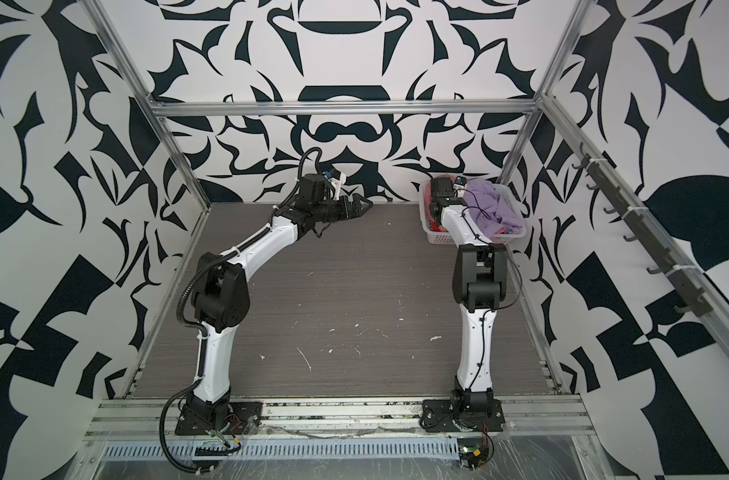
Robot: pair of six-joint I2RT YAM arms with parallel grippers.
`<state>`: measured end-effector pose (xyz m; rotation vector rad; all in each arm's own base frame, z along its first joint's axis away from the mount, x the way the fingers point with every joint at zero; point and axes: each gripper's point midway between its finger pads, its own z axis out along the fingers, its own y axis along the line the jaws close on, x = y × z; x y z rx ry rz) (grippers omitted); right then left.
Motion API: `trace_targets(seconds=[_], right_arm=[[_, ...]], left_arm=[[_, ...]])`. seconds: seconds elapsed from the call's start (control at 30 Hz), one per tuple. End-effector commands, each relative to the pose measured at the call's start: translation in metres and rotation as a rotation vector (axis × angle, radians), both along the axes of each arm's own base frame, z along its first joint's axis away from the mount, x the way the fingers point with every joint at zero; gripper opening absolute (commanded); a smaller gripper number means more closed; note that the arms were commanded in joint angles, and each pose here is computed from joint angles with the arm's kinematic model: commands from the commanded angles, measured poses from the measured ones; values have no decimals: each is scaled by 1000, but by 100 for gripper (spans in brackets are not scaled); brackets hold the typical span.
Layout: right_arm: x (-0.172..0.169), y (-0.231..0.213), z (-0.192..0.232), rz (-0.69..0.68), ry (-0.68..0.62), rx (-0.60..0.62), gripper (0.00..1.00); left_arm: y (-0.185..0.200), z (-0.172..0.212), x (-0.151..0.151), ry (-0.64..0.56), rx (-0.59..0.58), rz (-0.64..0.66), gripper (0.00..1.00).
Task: Fold and stack the t-shirts
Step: 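Grasp the lavender t-shirt with the right gripper, lift and drop it on the table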
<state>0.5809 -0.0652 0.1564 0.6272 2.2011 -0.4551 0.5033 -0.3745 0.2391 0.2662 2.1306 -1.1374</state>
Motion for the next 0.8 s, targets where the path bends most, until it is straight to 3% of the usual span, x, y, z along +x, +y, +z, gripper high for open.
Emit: trace_targets(seconds=[0.0,0.17,0.37,0.57,0.77], right_arm=[[-9,2,85,-4,-164,18,0],[-27,19,165,65,-322,78,0],[-66,85,257,320,-464,118,0],[-140,171,377,611,-716,91,0],[-217,227,453,846,-965,253,0]], left_arm=[[9,19,-12,-29,4,6,99],[18,24,-19,-46,11,31,99],[30,39,-32,-81,0,47,99],[52,70,-45,-137,-39,67,99],[99,104,-57,-204,-85,150,99]])
